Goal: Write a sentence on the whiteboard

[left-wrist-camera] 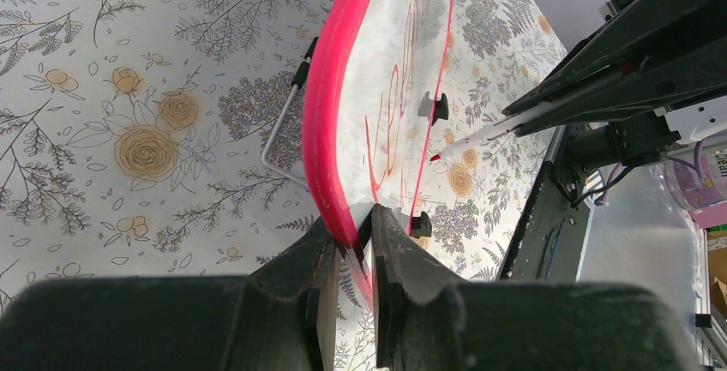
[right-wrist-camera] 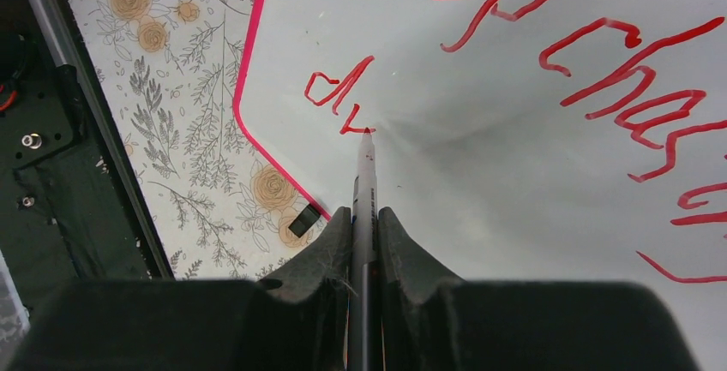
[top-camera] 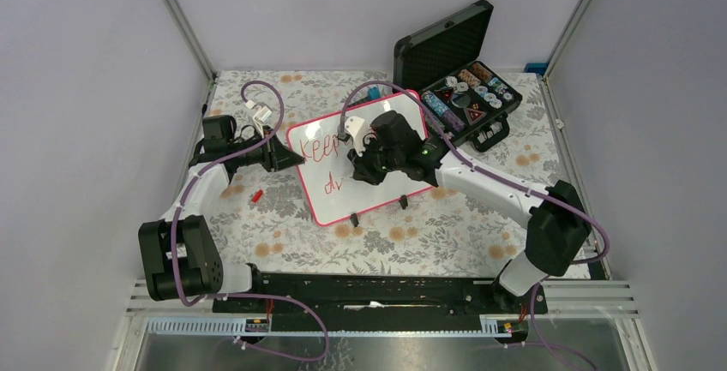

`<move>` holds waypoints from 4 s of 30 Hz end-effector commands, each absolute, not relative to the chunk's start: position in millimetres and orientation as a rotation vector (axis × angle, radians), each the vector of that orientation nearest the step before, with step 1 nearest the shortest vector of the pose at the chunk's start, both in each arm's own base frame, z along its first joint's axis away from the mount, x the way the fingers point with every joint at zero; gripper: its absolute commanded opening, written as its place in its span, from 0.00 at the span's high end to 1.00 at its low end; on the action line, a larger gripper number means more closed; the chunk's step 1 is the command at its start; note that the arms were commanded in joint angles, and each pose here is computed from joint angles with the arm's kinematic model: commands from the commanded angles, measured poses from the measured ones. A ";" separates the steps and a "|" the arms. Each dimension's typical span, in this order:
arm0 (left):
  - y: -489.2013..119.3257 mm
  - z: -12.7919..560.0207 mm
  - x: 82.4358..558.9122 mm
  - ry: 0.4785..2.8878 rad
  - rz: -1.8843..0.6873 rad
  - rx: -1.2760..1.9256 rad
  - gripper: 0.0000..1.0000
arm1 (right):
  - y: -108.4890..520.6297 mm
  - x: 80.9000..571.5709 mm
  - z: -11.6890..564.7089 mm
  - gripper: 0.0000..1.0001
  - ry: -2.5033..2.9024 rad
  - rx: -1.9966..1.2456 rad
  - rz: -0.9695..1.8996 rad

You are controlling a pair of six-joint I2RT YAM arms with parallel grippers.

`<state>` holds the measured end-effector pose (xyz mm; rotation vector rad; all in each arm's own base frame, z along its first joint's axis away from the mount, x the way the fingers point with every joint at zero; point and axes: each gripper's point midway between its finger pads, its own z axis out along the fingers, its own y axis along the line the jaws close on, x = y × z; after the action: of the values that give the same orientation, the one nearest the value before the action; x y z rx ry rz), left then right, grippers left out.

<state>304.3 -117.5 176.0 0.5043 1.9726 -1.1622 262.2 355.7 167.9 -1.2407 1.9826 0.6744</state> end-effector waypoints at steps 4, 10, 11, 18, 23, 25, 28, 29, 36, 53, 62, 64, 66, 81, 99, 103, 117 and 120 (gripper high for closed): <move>-118.6 187.7 311.6 1.895 -1.085 0.597 1.00 | 354.2 254.6 174.8 1.00 1.958 -1.251 0.707; -118.2 188.1 311.5 1.894 -1.081 0.597 1.00 | 354.7 260.9 164.3 1.00 1.979 -1.255 0.669; -118.5 188.0 311.2 1.895 -1.082 0.597 1.00 | 354.7 262.8 163.7 1.00 1.979 -1.253 0.658; -118.6 188.2 311.1 1.893 -1.081 0.599 1.00 | 353.1 269.2 158.5 1.00 1.990 -1.249 0.619; -118.3 188.3 311.2 1.893 -1.080 0.599 1.00 | 349.5 273.2 157.6 1.00 1.989 -1.245 0.583; -118.4 188.1 311.1 1.893 -1.080 0.599 1.00 | 347.1 275.6 157.9 1.00 1.987 -1.242 0.566; -118.4 187.8 311.1 1.894 -1.080 0.598 1.00 | 342.2 279.0 159.5 1.00 1.987 -1.231 0.551; -118.0 187.5 311.3 1.895 -1.080 0.597 1.00 | 340.4 279.5 159.1 1.00 1.989 -1.231 0.545; -118.3 188.0 311.4 1.894 -1.081 0.598 1.00 | 332.4 285.6 164.9 1.00 1.985 -1.215 0.524; -118.4 188.3 311.1 1.891 -1.080 0.601 1.00 | 341.2 294.3 181.2 1.00 1.954 -1.196 0.542; -118.8 187.9 311.1 1.892 -1.085 0.600 1.00 | 349.4 292.2 178.7 1.00 1.961 -1.204 0.586; -118.5 188.2 311.2 1.891 -1.082 0.601 1.00 | 351.9 290.5 177.3 1.00 1.963 -1.211 0.594; -118.7 188.2 311.0 1.891 -1.083 0.601 1.00 | 354.4 288.9 175.9 1.00 1.964 -1.217 0.601; -118.5 188.6 311.5 1.890 -1.083 0.601 1.00 | 355.1 270.9 152.1 1.00 2.010 -1.266 0.623; -118.3 187.7 312.0 1.894 -1.081 0.599 1.00 | 336.3 268.1 157.4 1.00 2.003 -1.243 0.571; -118.3 188.0 311.7 1.894 -1.081 0.597 1.00 | 332.3 273.7 163.2 1.00 1.997 -1.226 0.561; -118.3 188.1 311.9 1.893 -1.081 0.598 1.00 | 334.0 262.1 184.1 1.00 1.963 -1.222 0.664; -118.4 187.9 311.2 1.894 -1.082 0.598 1.00 | 332.0 264.7 185.2 1.00 1.965 -1.210 0.660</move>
<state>304.2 -117.6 176.2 0.5052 1.9715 -1.1635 262.9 334.7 162.4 -1.2428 2.0095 0.6327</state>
